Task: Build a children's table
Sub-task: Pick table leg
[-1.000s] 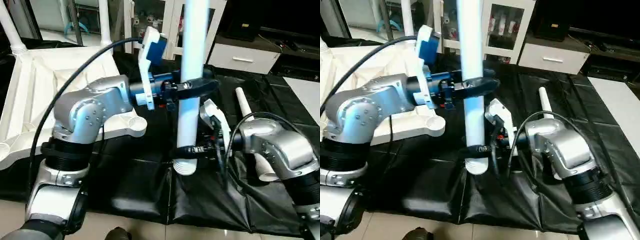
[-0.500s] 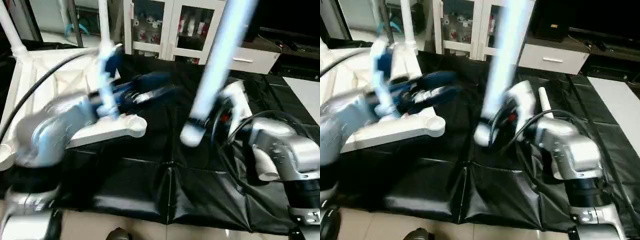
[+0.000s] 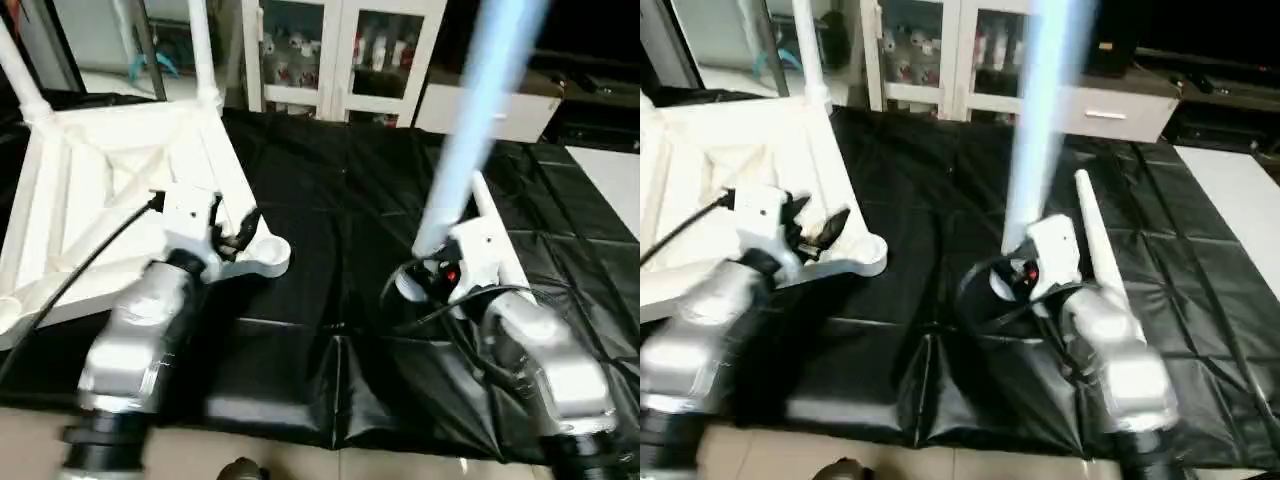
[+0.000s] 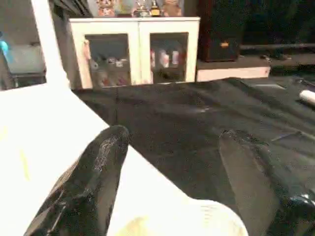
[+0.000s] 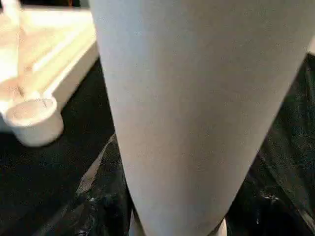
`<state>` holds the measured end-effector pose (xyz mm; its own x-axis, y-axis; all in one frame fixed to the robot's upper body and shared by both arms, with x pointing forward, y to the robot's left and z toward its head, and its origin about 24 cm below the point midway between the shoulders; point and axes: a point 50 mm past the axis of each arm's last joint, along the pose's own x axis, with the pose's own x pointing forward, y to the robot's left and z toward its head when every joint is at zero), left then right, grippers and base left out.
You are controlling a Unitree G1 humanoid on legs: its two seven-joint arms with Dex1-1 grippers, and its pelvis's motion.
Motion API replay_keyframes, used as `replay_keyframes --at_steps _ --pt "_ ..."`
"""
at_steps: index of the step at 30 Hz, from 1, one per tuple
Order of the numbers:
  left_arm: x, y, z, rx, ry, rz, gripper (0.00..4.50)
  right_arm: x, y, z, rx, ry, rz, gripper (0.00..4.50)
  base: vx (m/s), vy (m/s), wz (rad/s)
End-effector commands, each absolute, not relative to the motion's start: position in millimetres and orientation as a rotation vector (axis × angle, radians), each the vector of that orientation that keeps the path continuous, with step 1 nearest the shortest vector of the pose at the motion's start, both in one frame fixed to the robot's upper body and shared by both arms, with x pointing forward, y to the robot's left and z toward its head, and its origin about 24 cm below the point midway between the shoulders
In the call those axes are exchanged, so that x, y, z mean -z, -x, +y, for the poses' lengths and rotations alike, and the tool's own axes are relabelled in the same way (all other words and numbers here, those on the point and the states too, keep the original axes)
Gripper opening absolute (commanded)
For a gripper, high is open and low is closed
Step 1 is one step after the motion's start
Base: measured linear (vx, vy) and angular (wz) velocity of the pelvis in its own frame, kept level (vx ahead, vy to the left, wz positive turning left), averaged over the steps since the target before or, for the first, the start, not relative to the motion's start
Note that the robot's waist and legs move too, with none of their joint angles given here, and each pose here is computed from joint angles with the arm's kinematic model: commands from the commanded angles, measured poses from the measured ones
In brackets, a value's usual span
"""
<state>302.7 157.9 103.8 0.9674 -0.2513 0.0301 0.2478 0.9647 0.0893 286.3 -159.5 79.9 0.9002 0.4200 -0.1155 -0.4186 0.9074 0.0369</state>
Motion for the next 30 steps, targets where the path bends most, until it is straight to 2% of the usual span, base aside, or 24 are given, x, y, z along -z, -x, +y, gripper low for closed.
replay_keyframes --at_steps 1,9,13,20,24,30 --pt "-100 -301 164 0.174 -0.115 -0.076 3.35 -87 -284.0 -166.2 -0.376 -0.055 0.044 1.89 0.005 0.145 -0.08" --pt "-88 -297 173 0.022 -0.171 -0.118 3.35 -70 -275.1 -164.0 -0.245 -0.137 0.06 1.89 -0.01 0.213 -0.01" --pt "-90 -296 178 -0.049 -0.157 -0.13 3.35 -69 -274.1 -157.1 -0.265 -0.148 0.044 1.89 -0.123 0.123 -0.09" --pt "-91 -300 180 -0.095 -0.173 -0.133 3.35 -70 -281.7 -159.2 -0.251 -0.127 0.025 1.89 -0.112 0.097 -0.16" --pt "-92 -302 176 -0.038 -0.187 -0.137 3.35 -69 -285.4 -159.3 -0.263 -0.121 0.036 1.89 -0.095 -0.064 -0.2" --pt "-97 -303 171 -0.01 -0.212 -0.172 3.35 -70 -289.5 -155.7 -0.267 -0.013 0.019 1.89 -0.071 -0.005 -0.17"
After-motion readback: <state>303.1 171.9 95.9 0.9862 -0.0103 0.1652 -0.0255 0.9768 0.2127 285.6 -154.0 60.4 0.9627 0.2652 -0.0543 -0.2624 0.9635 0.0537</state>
